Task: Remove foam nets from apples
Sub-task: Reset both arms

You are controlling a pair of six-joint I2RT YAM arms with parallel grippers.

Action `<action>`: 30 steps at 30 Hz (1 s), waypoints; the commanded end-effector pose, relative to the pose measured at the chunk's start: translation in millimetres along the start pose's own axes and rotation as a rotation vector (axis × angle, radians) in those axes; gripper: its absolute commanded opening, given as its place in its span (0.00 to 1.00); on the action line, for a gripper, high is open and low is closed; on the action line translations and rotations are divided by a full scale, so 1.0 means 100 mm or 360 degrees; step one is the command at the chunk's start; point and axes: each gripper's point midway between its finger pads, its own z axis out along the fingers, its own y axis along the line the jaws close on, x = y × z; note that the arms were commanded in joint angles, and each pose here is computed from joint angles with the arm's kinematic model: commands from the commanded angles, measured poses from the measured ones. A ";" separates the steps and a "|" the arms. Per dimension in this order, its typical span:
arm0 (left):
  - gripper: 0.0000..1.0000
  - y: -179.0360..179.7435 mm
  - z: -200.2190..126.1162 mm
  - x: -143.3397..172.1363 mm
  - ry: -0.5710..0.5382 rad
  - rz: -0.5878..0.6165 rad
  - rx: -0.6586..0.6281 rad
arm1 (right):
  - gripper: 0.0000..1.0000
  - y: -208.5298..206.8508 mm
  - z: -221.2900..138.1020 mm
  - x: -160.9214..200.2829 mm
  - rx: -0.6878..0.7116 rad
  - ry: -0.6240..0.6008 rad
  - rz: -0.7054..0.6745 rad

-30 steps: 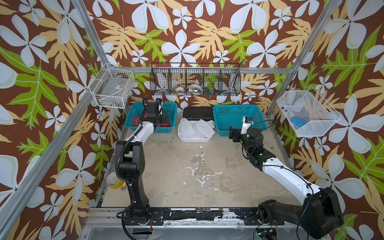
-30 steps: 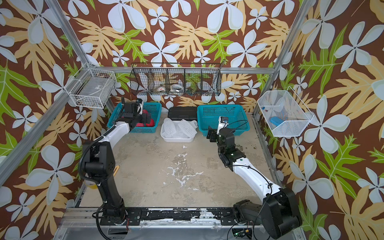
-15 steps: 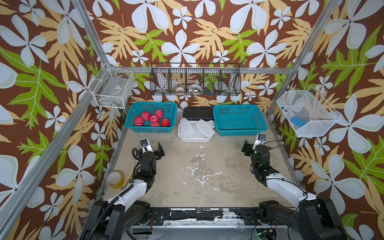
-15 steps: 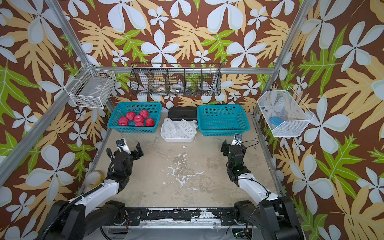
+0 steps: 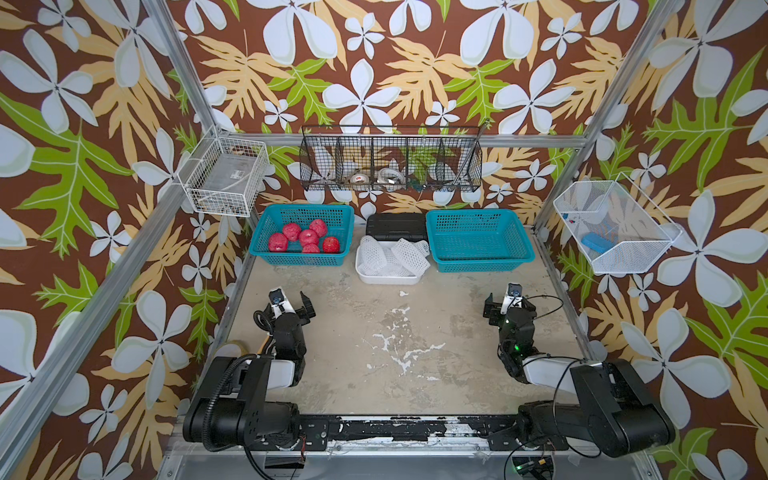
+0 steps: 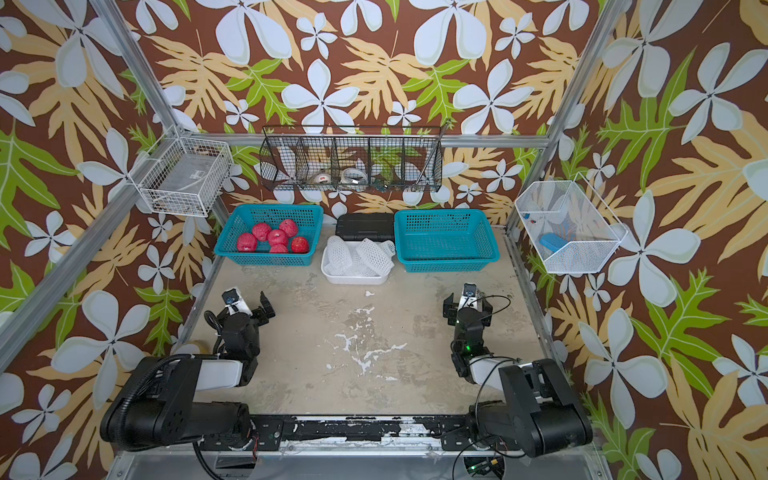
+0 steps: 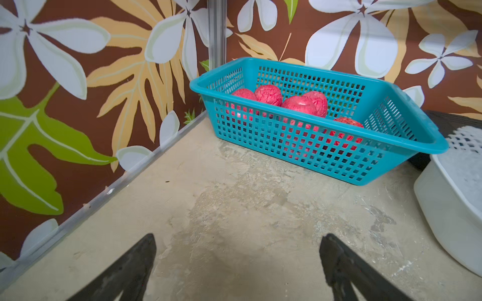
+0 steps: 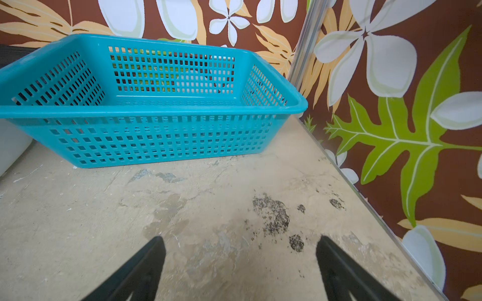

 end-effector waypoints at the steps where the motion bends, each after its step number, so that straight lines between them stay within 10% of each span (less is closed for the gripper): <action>1: 1.00 -0.19 -0.08 -0.15 -0.0138 -0.0049 0.0214 | 0.94 0.02 0.02 -0.21 -0.0017 -0.0144 0.0017; 30: 1.00 -0.41 0.00 -0.08 -0.0098 0.0061 0.0349 | 1.00 0.12 0.12 -0.07 -0.0341 -0.0120 0.0094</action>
